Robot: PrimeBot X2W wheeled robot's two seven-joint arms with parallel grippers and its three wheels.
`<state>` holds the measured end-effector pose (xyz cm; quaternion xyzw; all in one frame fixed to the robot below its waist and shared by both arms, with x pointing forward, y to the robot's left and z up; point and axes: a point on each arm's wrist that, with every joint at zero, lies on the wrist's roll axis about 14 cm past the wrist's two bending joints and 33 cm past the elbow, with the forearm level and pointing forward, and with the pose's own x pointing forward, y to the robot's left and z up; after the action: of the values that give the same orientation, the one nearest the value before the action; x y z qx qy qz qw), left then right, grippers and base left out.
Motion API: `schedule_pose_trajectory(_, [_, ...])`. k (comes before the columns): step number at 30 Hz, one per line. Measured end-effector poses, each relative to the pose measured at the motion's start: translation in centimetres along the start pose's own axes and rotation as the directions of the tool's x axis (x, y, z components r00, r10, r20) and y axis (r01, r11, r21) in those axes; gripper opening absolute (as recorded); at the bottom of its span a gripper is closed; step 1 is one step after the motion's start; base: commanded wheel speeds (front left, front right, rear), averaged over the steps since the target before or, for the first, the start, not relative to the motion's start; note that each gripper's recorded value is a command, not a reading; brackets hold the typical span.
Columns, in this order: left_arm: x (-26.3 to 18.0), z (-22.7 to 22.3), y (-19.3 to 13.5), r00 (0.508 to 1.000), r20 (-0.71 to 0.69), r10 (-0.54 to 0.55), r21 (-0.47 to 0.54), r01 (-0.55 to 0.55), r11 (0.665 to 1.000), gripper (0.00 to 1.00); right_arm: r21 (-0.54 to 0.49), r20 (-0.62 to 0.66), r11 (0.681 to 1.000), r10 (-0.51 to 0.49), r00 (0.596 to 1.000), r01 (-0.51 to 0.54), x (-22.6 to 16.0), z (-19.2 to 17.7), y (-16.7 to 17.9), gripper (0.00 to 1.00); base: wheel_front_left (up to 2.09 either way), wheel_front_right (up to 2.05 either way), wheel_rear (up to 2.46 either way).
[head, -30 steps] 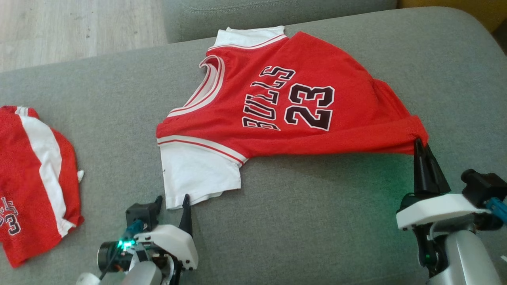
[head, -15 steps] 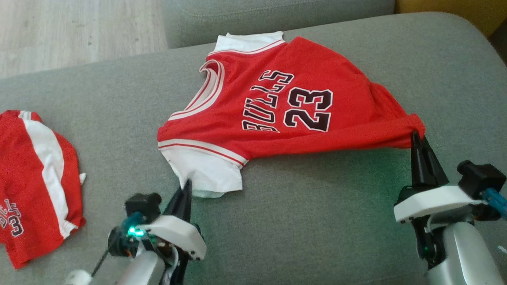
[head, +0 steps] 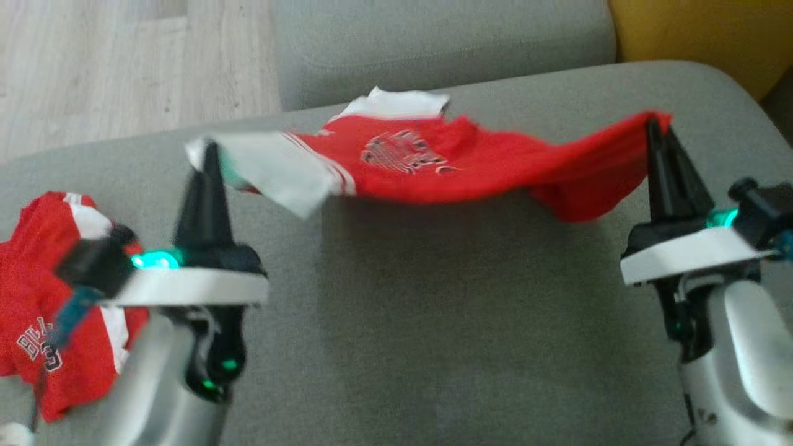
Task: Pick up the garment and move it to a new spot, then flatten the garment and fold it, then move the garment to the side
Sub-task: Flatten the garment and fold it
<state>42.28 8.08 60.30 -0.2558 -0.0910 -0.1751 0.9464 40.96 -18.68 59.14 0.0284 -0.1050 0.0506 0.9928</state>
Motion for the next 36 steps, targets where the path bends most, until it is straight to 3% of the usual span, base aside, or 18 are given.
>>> schedule_pose_trajectory(3, [0.6,4.8,-1.8,0.99,0.129,-0.054,-0.01,0.056,0.998,0.0,-0.032,0.076,0.999,0.042,0.996,-0.039,0.5,3.0,0.7,0.0,0.0,0.0,0.0])
schedule_pose_trajectory(8, [-0.3,8.7,-4.3,0.975,0.19,-0.117,-0.008,0.12,0.993,0.0,-0.077,0.109,0.994,0.085,0.99,-0.077,0.2,5.9,1.4,0.0,0.0,0.0,0.0])
schedule_pose_trajectory(13, [-2.6,10.0,-5.7,0.977,0.152,-0.148,0.018,0.147,0.989,0.0,-0.09,0.113,0.991,0.104,0.988,-0.094,-1.3,8.1,1.7,0.0,0.0,0.0,0.0])
schedule_pose_trajectory(16, [-3.6,11.0,-6.4,0.98,0.13,-0.15,-0.019,0.154,0.988,0.0,-0.066,0.062,0.993,0.1,0.993,-0.096,-2.3,8.2,1.7,0.0,0.0,0.0,0.0])
schedule_pose_trajectory(21, [-0.7,12.4,-6.2,0.981,0.09,-0.17,0.084,0.163,0.983,0.0,-0.105,-0.046,0.987,0.121,0.992,-0.125,-0.7,7.1,1.9,0.0,0.0,0.0,0.0])
schedule_pose_trajectory(25, [5.4,12.3,-5.1,0.983,0.03,-0.183,0.126,0.177,0.976,0.0,-0.129,-0.092,0.977,0.16,0.983,-0.171,4.4,6.7,2.6,0.0,0.0,0.0,0.0])
schedule_pose_trajectory(30, [15.1,12.9,-1.3,0.99,0.005,-0.141,0.237,0.136,0.962,0.0,-0.203,-0.072,0.96,0.181,0.981,-0.192,14.4,8.0,2.8,0.0,0.0,0.0,0.0])
schedule_pose_trajectory(36, [23.5,15.8,3.2,0.98,0.183,-0.082,0.297,0.024,0.955,0.0,-0.235,0.046,0.963,0.149,0.988,-0.134,24.2,8.0,2.5,0.0,0.0,0.0,0.0])
